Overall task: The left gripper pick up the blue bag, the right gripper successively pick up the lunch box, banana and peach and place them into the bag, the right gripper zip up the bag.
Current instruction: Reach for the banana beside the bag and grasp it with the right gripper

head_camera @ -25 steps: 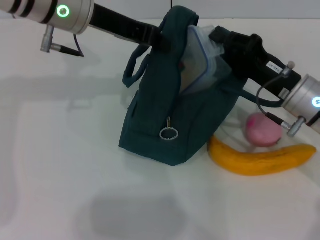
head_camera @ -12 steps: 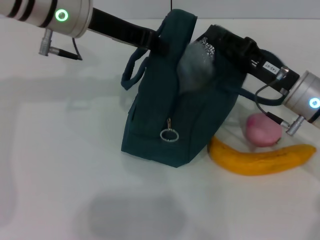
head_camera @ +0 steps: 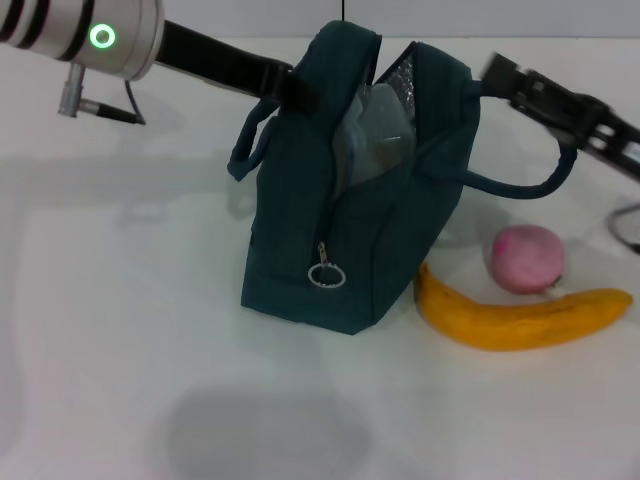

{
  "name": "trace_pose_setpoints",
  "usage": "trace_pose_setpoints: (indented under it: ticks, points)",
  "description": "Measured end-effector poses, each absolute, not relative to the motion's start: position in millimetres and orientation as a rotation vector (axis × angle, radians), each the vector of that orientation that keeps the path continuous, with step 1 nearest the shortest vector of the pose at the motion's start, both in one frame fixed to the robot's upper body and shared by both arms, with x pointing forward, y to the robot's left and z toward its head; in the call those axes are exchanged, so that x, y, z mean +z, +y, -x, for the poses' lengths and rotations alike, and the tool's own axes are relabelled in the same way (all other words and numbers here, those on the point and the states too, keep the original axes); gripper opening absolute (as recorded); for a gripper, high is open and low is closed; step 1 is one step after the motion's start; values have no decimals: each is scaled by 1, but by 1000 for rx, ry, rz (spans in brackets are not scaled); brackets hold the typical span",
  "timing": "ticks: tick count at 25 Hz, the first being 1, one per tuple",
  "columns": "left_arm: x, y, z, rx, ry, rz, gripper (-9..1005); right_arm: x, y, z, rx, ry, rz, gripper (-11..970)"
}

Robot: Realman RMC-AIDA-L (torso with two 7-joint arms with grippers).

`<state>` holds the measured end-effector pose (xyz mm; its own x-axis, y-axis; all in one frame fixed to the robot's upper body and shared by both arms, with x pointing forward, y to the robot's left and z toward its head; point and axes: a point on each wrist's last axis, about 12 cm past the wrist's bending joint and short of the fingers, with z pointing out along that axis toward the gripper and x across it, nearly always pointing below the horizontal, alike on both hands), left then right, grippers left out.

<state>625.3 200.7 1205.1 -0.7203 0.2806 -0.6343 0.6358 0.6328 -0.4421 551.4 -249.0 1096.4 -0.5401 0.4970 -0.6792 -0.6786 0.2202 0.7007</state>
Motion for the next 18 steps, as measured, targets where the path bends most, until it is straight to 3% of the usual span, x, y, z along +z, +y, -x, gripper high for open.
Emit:
trace_pose_setpoints:
  ticks: [6,10,14,18]
  points:
    - [1203,205,-624,-902,2346,-704,54,1103,-313,-536,1315,1656,315,637]
    - [1198,211,-622,-900,2361,-684,54,1128,-346,-506,1185,1603,536,674]
    - [1197,211,-622,-902,2362,-681,54,1156,-359,-488,1123,1685,736,674]
    - [1198,210,-622,-908,2360,-675,54,1177,-347,-489,991,1834,953,675]
